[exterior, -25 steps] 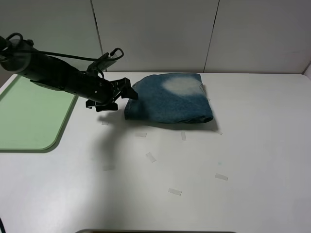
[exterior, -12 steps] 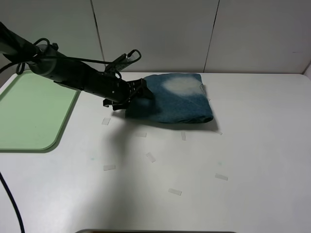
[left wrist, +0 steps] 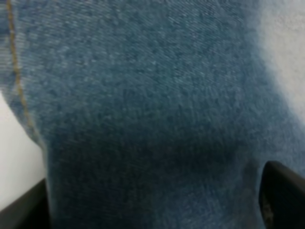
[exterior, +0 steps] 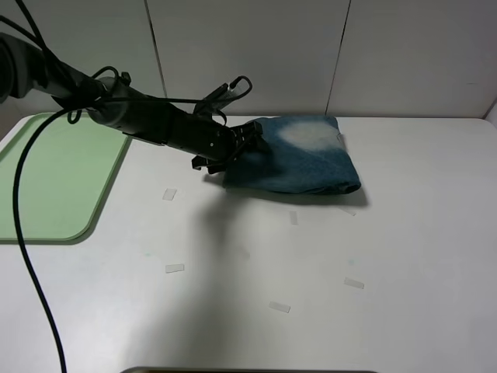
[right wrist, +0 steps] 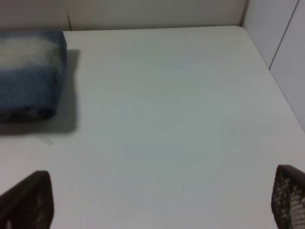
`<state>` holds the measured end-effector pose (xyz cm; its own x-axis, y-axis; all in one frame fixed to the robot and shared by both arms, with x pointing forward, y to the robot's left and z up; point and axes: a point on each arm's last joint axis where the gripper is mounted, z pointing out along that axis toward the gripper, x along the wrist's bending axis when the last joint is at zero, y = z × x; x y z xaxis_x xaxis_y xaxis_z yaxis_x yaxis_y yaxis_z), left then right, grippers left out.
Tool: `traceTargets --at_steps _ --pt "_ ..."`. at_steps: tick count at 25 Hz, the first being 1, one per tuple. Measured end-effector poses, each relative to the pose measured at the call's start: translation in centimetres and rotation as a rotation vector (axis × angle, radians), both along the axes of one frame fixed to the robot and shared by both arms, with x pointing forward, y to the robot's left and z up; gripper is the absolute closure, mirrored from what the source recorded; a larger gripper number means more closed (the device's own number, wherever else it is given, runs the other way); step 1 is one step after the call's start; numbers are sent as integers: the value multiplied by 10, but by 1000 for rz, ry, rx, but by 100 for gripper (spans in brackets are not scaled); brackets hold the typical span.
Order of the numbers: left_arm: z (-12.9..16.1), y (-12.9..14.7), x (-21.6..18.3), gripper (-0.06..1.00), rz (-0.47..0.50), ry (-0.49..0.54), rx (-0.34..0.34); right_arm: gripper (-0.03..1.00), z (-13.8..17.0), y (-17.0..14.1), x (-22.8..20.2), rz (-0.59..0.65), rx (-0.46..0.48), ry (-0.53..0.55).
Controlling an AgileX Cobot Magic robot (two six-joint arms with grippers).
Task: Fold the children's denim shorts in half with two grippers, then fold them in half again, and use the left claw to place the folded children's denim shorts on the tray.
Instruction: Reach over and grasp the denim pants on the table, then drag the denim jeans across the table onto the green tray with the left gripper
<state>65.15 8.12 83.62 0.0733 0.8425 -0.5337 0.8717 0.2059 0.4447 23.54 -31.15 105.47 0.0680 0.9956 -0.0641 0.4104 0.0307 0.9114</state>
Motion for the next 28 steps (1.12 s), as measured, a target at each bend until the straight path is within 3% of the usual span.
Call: traceTargets --at_steps 12,16,21,28 --pt "-9 -5 -5 83 27 35 4 27 0 0 0 0 1 0" --pt "-9 -5 -6 85 7 28 17 27 0 0 0 0 1 0" --pt "3 -4 -6 85 -111 -31 78 27 0 0 0 0 2 0" --pt "46 17 -1 86 -257 -112 171 27 0 0 0 0 2 0"
